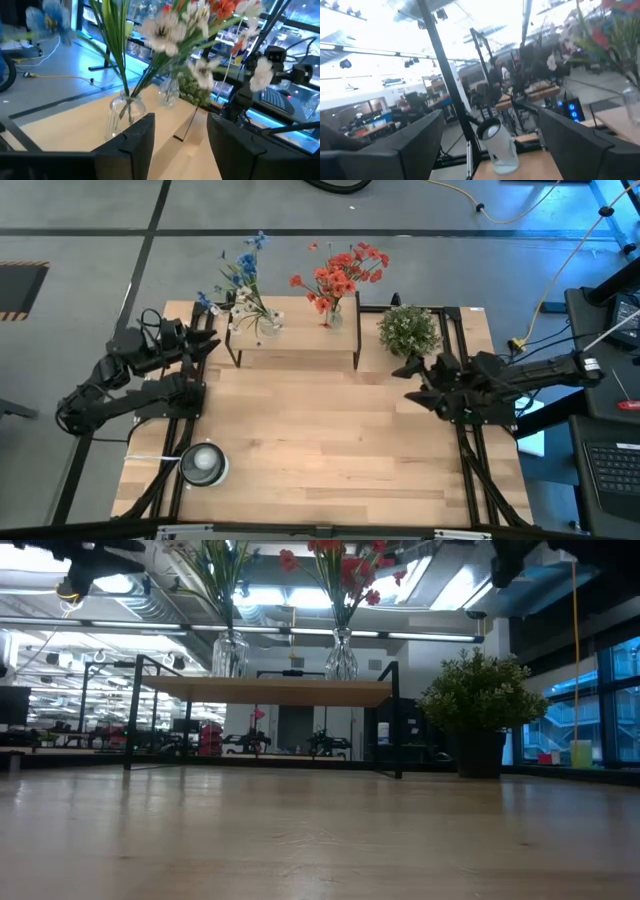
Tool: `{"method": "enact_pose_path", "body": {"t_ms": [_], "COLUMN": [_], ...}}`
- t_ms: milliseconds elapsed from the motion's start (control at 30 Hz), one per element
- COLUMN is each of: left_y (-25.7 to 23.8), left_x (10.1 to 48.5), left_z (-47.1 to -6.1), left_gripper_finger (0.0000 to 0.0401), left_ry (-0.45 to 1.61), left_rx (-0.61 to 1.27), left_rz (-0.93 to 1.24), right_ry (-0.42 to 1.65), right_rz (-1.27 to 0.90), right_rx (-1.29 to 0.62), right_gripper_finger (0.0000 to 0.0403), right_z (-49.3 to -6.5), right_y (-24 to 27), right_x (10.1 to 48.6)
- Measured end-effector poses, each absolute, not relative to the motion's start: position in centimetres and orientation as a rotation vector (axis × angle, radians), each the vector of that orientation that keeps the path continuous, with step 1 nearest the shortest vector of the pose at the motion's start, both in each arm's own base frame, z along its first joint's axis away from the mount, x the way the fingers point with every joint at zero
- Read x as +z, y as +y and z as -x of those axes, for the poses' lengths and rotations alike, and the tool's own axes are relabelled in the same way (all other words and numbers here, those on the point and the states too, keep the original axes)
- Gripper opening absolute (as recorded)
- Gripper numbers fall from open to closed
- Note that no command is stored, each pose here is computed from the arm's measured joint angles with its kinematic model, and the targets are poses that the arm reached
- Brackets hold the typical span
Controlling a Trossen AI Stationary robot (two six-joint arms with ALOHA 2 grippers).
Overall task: Pick and place flowers into a vace then onto a shelf
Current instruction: Return to Home Position
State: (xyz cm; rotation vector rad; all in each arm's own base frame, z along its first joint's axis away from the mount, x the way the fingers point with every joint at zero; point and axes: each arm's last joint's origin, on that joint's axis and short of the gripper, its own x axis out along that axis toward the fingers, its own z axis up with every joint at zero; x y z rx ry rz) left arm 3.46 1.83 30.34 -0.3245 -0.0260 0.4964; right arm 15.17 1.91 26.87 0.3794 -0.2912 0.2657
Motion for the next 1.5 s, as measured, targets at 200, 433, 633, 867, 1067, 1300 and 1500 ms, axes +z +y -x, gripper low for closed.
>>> {"method": "enact_pose_path", "body": {"t_ms": [200,433,633,867,1067,1300,1500], "left_y": [1.8,2.2,2.8,3.2,3.3,3.1,2.8], "left_x": [28.5,26.6,25.0,22.9,21.3,19.6,18.7], "left_z": [-3.4,-4.2,-5.6,-6.7,-7.6,-8.4,-8.7], "left_gripper_finger": [0.0153,0.0128,0.0115,0.0105,0.0102,0.0102,0.0102], "left_ry": [-0.078,-0.091,-0.148,-0.134,-0.167,-0.146,-0.123], "left_rx": [0.471,0.473,0.452,0.425,0.394,0.396,0.439], "left_rz": [0.322,0.330,0.317,0.353,0.375,0.404,0.396], "right_ry": [-0.346,-0.392,-0.429,-0.451,-0.437,-0.413,-0.359], "right_rz": [-0.337,-0.302,-0.257,-0.250,-0.258,-0.255,-0.290], "right_rx": [0.286,0.277,0.204,0.158,0.107,0.062,-0.102], "right_gripper_finger": [0.0330,0.0330,0.0330,0.0330,0.0330,0.0330,0.0330], "right_z": [-12.9,-11.3,-10.4,-9.6,-9.1,-8.9,-9.1], "right_y": [1.6,1.4,1.1,0.5,0.0,-0.4,-1.1], "right_x": [25.6,23.7,22.5,21.1,20.8,20.4,19.7]}}
